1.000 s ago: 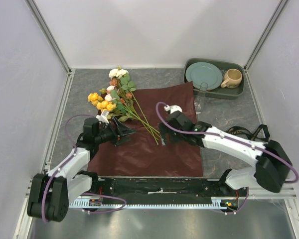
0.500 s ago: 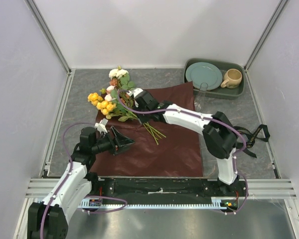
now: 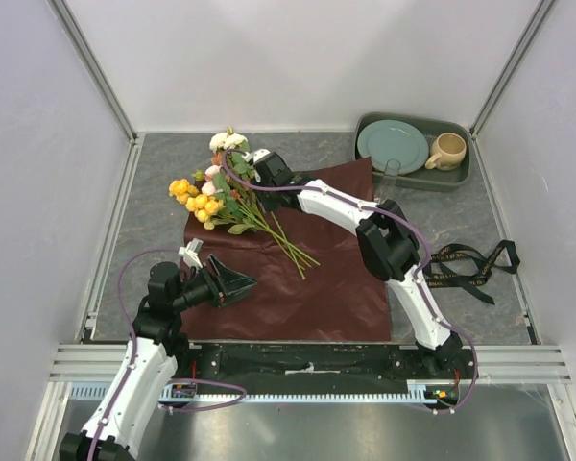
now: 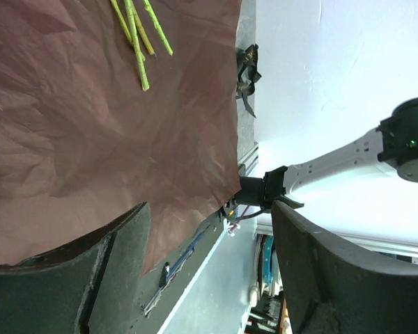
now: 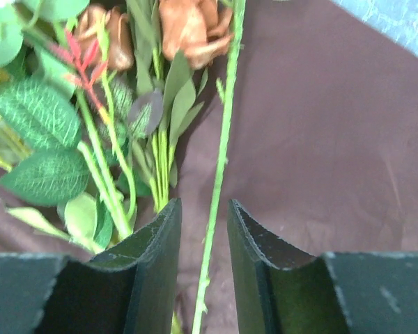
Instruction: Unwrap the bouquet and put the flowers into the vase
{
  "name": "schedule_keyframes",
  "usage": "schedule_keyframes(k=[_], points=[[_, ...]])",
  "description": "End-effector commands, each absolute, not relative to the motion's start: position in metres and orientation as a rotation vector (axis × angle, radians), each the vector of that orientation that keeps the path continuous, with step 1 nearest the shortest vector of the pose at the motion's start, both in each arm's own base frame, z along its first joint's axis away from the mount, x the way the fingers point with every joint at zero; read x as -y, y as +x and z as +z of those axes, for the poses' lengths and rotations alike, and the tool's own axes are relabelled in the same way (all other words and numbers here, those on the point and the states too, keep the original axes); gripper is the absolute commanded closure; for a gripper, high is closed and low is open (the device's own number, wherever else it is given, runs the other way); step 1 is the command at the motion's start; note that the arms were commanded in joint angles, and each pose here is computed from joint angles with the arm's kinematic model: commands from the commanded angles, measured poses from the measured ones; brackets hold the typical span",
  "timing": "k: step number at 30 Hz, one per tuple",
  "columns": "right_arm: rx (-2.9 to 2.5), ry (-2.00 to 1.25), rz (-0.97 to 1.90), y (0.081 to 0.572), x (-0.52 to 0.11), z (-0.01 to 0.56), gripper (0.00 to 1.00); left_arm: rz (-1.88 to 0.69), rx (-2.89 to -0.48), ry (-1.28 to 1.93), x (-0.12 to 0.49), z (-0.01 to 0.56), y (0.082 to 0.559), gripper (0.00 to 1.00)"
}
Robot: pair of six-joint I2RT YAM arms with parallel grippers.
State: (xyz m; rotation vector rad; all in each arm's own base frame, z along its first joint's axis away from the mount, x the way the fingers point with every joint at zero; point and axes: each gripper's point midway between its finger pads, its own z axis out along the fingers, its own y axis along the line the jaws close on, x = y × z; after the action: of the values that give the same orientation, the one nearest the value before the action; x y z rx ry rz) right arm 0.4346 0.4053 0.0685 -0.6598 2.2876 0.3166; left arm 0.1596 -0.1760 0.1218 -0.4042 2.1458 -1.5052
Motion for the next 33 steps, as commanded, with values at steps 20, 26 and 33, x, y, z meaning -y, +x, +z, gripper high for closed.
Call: schedule_keyframes(k=[20, 26, 33], points=[[-2.179, -0.709, 0.165, 0.498, -0.419, 0.053, 0.52, -1.487, -2.200, -0.341, 0.176, 0.132, 0.147, 0.23], [-2.152, -0.698, 0.186, 0.494, -0.416, 0.085, 0.53, -1.484, -2.205, -0.348, 0.176, 0.129, 0.150, 0.23], [-2.118, -0.648, 0.268, 0.492, -0.414, 0.116, 0.51, -1.483, -2.209, -0.345, 0.177, 0.128, 0.152, 0.23]])
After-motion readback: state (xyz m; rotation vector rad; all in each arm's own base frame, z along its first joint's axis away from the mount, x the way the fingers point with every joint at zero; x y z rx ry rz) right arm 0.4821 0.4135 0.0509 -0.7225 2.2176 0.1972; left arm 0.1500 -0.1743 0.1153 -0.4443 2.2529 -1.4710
